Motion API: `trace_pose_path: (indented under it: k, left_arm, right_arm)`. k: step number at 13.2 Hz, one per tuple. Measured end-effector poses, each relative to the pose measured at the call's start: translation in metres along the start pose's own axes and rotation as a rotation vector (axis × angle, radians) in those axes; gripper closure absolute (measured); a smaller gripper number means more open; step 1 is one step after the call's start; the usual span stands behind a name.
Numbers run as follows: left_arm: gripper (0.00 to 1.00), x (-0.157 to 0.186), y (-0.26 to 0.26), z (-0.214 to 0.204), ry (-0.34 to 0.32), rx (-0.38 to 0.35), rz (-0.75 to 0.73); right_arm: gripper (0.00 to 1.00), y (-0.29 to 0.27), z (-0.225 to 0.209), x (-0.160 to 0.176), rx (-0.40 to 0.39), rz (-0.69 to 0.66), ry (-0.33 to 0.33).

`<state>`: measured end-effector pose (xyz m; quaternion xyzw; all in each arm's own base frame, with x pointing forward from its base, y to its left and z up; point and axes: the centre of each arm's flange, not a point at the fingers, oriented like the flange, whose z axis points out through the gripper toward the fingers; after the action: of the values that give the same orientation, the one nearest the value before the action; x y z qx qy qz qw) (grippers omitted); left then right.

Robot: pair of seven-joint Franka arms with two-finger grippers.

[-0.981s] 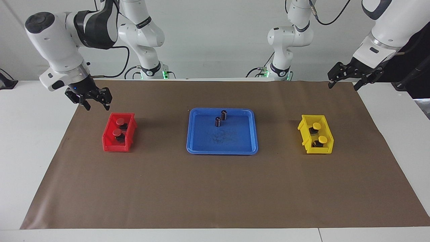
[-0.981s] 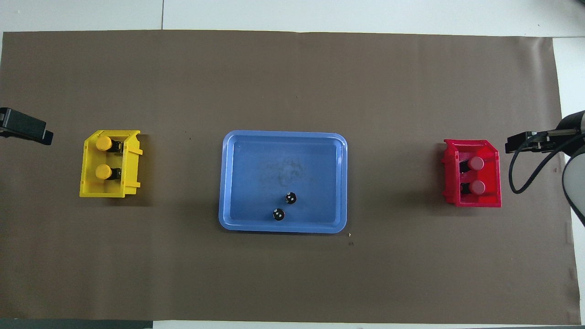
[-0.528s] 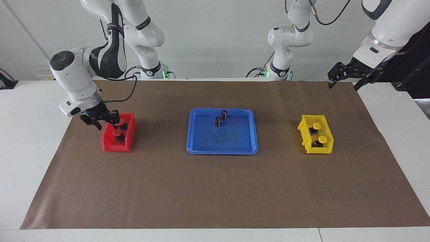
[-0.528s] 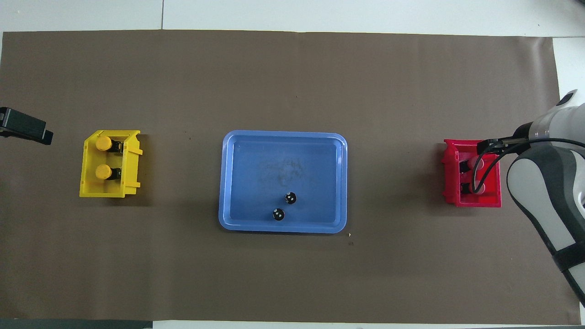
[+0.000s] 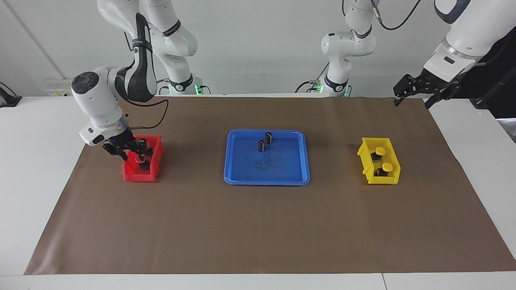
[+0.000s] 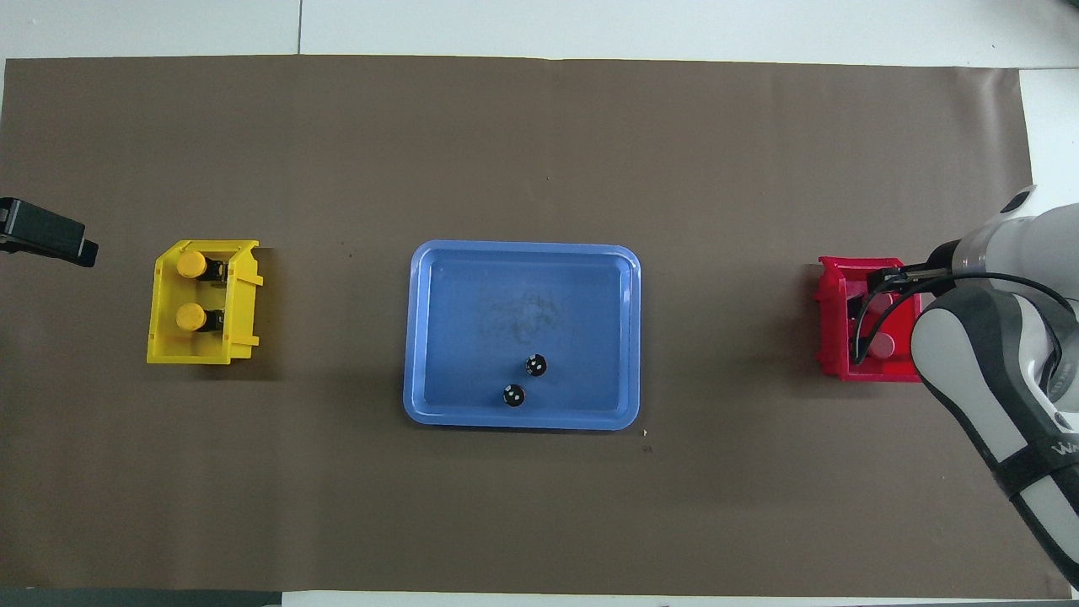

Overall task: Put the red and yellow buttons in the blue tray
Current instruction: 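Reach into the red bin and grasp a red button with the right gripper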

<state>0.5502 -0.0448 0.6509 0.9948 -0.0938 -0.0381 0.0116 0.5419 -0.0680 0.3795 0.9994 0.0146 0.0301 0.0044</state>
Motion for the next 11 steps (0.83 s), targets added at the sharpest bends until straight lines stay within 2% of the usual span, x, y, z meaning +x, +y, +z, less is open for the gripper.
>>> trace_pose_path:
  k: [11]
  left_arm:
    - [0.00, 0.000, 0.000, 0.000, 0.000, 0.000, 0.000]
  right_arm:
    - [0.41, -0.004, 0.025, -0.013, -0.002, -0.003, 0.018]
